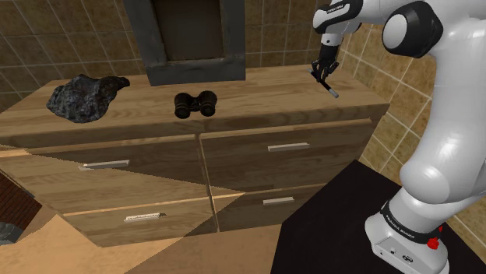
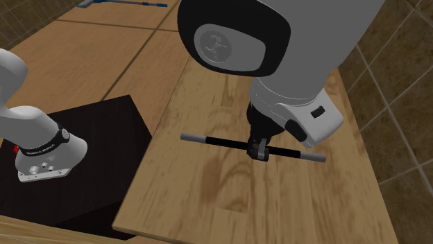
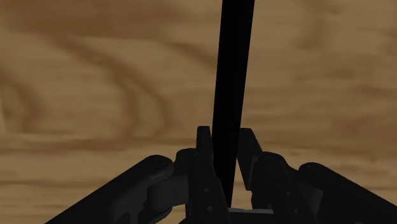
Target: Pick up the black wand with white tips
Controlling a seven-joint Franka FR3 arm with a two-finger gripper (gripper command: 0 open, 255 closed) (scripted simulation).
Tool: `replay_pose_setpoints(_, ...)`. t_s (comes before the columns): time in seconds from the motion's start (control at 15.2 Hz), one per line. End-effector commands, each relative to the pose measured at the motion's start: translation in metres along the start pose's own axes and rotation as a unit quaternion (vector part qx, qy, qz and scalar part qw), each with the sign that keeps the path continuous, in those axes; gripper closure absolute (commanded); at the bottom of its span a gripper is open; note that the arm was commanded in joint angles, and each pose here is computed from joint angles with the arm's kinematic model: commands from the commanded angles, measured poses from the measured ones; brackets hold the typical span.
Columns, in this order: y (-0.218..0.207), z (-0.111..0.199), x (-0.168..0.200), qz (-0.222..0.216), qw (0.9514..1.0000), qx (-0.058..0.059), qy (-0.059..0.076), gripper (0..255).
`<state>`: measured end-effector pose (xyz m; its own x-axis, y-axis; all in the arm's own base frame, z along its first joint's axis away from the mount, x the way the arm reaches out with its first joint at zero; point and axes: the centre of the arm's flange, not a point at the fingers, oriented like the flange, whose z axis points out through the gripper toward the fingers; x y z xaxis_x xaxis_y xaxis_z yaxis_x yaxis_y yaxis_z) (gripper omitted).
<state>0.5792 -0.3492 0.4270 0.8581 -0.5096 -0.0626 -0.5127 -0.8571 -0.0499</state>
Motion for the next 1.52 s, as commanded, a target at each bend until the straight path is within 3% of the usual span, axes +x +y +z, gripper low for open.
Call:
replay_pose_setpoints(0.0, 0.000, 0.000, 0.000, 0.000, 1.0000, 0.000, 0.000, 255)
replay_pose_setpoints(0.33, 0.000, 0.000, 0.000, 0.000, 1.0000, 0.000, 0.000, 255)
replay_pose_setpoints(1.45, -0.004, -0.079, -0.005, 0.000, 1.0000, 0.000, 0.000, 255)
